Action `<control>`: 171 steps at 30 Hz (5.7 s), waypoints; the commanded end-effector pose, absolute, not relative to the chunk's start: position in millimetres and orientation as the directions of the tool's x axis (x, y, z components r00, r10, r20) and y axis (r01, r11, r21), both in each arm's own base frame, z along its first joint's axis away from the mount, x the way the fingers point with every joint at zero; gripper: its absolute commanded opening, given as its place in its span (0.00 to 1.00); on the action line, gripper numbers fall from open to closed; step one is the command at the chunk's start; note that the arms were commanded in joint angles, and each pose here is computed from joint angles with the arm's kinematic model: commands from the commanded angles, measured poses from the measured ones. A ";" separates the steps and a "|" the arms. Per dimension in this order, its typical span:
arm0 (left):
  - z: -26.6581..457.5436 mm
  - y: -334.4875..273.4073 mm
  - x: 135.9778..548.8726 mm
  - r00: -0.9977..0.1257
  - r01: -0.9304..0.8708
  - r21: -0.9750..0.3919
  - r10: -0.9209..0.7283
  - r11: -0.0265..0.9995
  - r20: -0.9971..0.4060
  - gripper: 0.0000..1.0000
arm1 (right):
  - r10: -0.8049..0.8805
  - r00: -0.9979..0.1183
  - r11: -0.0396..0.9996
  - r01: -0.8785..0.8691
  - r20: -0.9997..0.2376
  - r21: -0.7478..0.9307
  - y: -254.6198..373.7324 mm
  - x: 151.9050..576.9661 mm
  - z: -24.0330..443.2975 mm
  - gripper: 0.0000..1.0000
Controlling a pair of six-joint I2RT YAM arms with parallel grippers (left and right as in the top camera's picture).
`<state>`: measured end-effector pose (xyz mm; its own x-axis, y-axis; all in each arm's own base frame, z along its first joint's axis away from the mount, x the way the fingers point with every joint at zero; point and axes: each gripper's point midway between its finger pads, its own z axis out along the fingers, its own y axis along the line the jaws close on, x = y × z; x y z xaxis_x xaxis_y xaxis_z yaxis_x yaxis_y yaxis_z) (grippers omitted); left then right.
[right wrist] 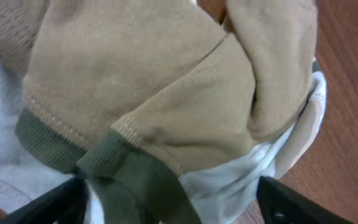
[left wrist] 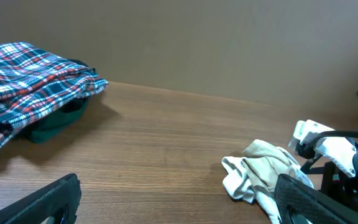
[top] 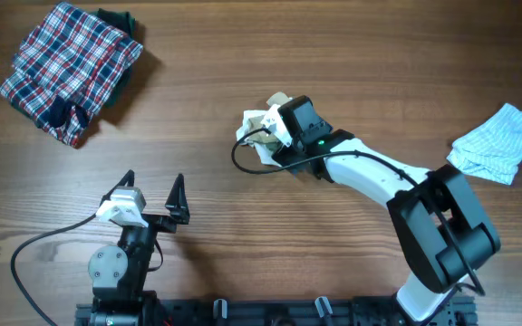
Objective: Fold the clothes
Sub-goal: 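Carry the garments left to table center and lower them, then release the garments and raise the right gripper away, then reach the left gripper to the white t-shirt and grasp its edge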
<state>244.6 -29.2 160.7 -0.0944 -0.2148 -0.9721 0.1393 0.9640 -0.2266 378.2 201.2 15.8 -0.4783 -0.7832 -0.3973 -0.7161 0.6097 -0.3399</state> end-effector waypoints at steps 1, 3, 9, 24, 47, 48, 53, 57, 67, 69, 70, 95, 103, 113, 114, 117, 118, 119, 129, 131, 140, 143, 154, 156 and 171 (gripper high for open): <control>158.8 -25.6 244.7 -0.093 0.123 -0.208 -0.198 0.970 -0.976 1.00 | -0.791 -0.470 0.603 -0.709 -0.392 -0.366 201.7 384.9 11.0 0.81; 158.8 -25.6 244.7 -0.093 0.123 -0.208 -0.197 0.970 -0.976 1.00 | -0.788 -0.470 0.609 -0.692 -0.398 -0.388 200.2 389.8 14.0 0.77; 158.8 -25.6 244.7 -0.093 0.123 -0.208 -0.198 0.970 -0.976 1.00 | -0.782 -0.475 0.619 -0.665 -0.404 -0.418 197.0 396.1 19.0 0.23; 158.8 -25.6 244.7 -0.093 0.123 -0.208 -0.198 0.970 -0.976 1.00 | -0.629 -0.550 0.776 -0.486 -0.550 -0.402 197.0 420.6 59.1 0.04; 158.7 -25.6 244.7 -0.093 0.123 -0.208 -0.198 0.970 -0.976 1.00 | -0.256 -0.565 0.944 0.027 -0.784 -0.328 45.2 477.8 196.0 0.04; 158.8 -25.6 244.7 -0.093 0.123 -0.208 -0.198 0.970 -0.976 1.00 | -0.248 -0.570 0.944 0.040 -0.783 -0.328 38.5 478.0 195.5 0.04; 158.8 -25.6 244.7 -0.093 0.123 -0.208 -0.198 0.970 -0.976 1.00 | -0.190 -0.608 0.942 0.107 -0.771 -0.317 4.9 476.6 187.8 0.15; 158.8 -25.6 244.7 -0.093 0.123 -0.208 -0.198 0.970 -0.976 1.00 | -0.179 -0.654 0.937 0.114 -0.735 -0.329 -7.5 470.3 175.0 0.33; 158.8 -25.6 244.7 -0.093 0.123 -0.208 -0.198 0.970 -0.976 1.00 | -0.133 -0.700 0.960 0.086 -0.701 -0.268 7.2 458.7 158.6 0.23; 158.7 -25.6 244.7 -0.093 0.123 -0.208 -0.198 0.970 -0.976 1.00 | -0.225 -0.719 0.974 -0.148 -0.658 -0.171 54.2 449.4 143.3 0.21; 158.8 -25.6 244.7 -0.093 0.123 -0.208 -0.198 0.970 -0.976 1.00 | -0.243 -0.723 0.968 -0.220 -0.647 -0.118 72.3 443.4 138.8 0.23; 161.9 -22.4 245.3 -0.077 0.107 -0.209 -0.201 0.972 -0.977 1.00 | -0.199 -0.843 0.979 -0.197 -0.499 -0.057 78.1 442.5 50.6 0.49; 196.1 -102.4 213.3 -0.026 0.591 -0.153 -0.171 0.792 -0.985 1.00 | -0.173 -0.827 0.983 -0.177 -0.535 -0.045 79.9 451.2 55.3 0.48; 206.6 -103.6 219.9 -0.153 0.573 -0.303 -0.264 0.761 -0.952 1.00 | 0.096 -0.836 0.995 0.073 -0.541 0.064 41.4 459.9 69.2 0.54; 207.4 -102.5 223.1 -0.162 0.563 -0.304 -0.258 0.768 -0.952 1.00 | 0.102 -0.834 0.994 0.073 -0.542 0.075 39.3 459.8 71.9 0.56; 207.4 -102.9 232.9 -0.196 0.554 -0.296 -0.224 0.778 -0.955 1.00 | 0.126 -0.829 0.992 0.095 -0.545 0.085 27.9 457.6 80.2 0.63; 209.5 -103.9 235.9 -0.208 0.555 -0.303 -0.223 0.774 -0.952 1.00 | 0.135 -0.823 0.991 0.104 -0.551 0.087 23.6 457.6 84.5 0.66; 213.5 -106.1 238.6 -0.222 0.562 -0.309 -0.220 0.767 -0.950 1.00 | 0.147 -0.814 0.989 0.117 -0.561 0.090 18.3 458.0 90.2 0.68; 257.8 -171.1 295.6 -0.477 0.659 -0.380 -0.029 0.649 -0.879 1.00 | 0.334 -0.679 0.942 0.228 -0.654 0.244 -34.4 450.1 167.9 0.73; 259.5 -193.9 302.2 -0.498 0.697 -0.414 -0.021 0.586 -0.867 1.00 | 0.345 -0.685 0.938 0.243 -0.642 0.245 -42.3 446.0 165.8 0.71; 162.4 -277.7 343.5 -0.649 0.622 -0.457 0.093 0.635 -0.755 1.00 | 0.320 -0.715 0.947 0.232 -0.622 0.222 -46.8 439.1 159.1 0.70; 145.5 -293.4 363.7 -0.657 0.594 -0.411 0.123 0.692 -0.744 1.00 | 0.322 -0.721 0.947 0.234 -0.614 0.221 -46.5 437.2 157.4 0.70; 95.9 -341.5 410.7 -0.666 0.607 -0.380 0.184 0.698 -0.723 1.00 | 0.323 -0.732 0.946 0.238 -0.600 0.219 -46.0 433.7 154.5 0.70; 91.3 -354.6 409.9 -0.648 0.629 -0.375 0.193 0.681 -0.737 1.00 | 0.323 -0.731 0.946 0.237 -0.601 0.219 -45.9 434.0 154.7 0.70; 85.4 -391.5 381.1 -0.548 0.730 -0.266 0.308 0.629 -0.778 0.40 | 0.322 -0.745 0.947 0.240 -0.585 0.215 -45.5 429.9 151.4 0.70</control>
